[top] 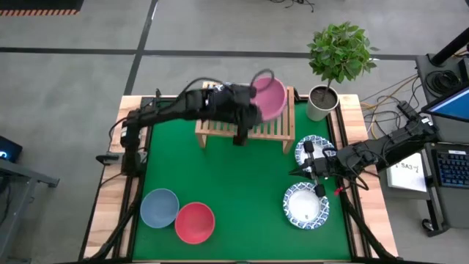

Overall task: Place and stack bowls onto a shelf
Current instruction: Stack the pink bowl on top of the green bowl on the shelf

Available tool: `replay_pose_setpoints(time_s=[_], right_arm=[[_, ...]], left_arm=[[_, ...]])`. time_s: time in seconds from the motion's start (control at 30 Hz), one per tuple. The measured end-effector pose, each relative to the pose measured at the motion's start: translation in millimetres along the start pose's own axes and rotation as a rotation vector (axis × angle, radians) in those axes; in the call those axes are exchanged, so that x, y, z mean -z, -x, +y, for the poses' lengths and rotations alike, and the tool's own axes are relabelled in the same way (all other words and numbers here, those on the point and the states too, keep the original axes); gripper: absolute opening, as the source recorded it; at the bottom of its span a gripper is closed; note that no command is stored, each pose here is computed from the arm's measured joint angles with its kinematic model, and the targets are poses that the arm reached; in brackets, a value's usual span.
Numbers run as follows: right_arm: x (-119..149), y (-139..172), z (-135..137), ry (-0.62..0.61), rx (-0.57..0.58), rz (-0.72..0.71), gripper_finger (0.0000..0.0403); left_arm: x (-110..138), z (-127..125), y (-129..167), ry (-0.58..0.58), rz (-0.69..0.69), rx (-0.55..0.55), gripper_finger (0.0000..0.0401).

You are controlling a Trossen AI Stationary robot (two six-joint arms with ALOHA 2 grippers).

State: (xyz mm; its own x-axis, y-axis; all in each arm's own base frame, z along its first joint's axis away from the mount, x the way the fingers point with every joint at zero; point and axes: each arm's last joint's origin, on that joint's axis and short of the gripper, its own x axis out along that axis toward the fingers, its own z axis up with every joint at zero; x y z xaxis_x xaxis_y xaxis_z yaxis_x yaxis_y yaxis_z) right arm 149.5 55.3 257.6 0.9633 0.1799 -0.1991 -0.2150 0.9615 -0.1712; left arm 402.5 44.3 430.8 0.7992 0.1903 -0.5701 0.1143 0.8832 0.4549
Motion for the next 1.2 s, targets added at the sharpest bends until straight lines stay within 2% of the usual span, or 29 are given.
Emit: replay_pose_setpoints(time_s=[0.1,0.2,0.43,0.6,0.8,1.03,1.2], right_arm=[[0.2,-0.1,0.0,0.0,0.0,0.002,0.0009],[0.7,-0.1,0.1,0.002,-0.001,0.007,0.0009],[1.7,-0.1,0.2,0.004,-0.002,0.017,0.0009],[1.9,0.0,0.3,0.004,-0.003,0.019,0.0009],[1.9,0.0,0.3,0.004,-0.002,0.019,0.0009],[1.9,0.0,0.3,0.001,-0.002,0.019,0.0009],[1.9,0.0,0.3,0.002,-0.002,0.019,0.0009]], left_arm=[[11.7,20.4,-7.4,0.039,0.008,-0.026,0.0],[22.2,32.8,-19.4,0.067,0.011,0.0,0.0],[40.1,42.4,-49.6,0.102,0.068,0.024,0.0],[44.5,44.9,-55.3,0.12,0.086,0.018,0.001],[45.6,46.3,-56.1,0.123,0.09,0.01,0.0044],[44.4,46.7,-56.1,0.126,0.08,0.003,0.0106],[39.8,48.5,-49.4,0.167,0.047,-0.017,0.0141]])
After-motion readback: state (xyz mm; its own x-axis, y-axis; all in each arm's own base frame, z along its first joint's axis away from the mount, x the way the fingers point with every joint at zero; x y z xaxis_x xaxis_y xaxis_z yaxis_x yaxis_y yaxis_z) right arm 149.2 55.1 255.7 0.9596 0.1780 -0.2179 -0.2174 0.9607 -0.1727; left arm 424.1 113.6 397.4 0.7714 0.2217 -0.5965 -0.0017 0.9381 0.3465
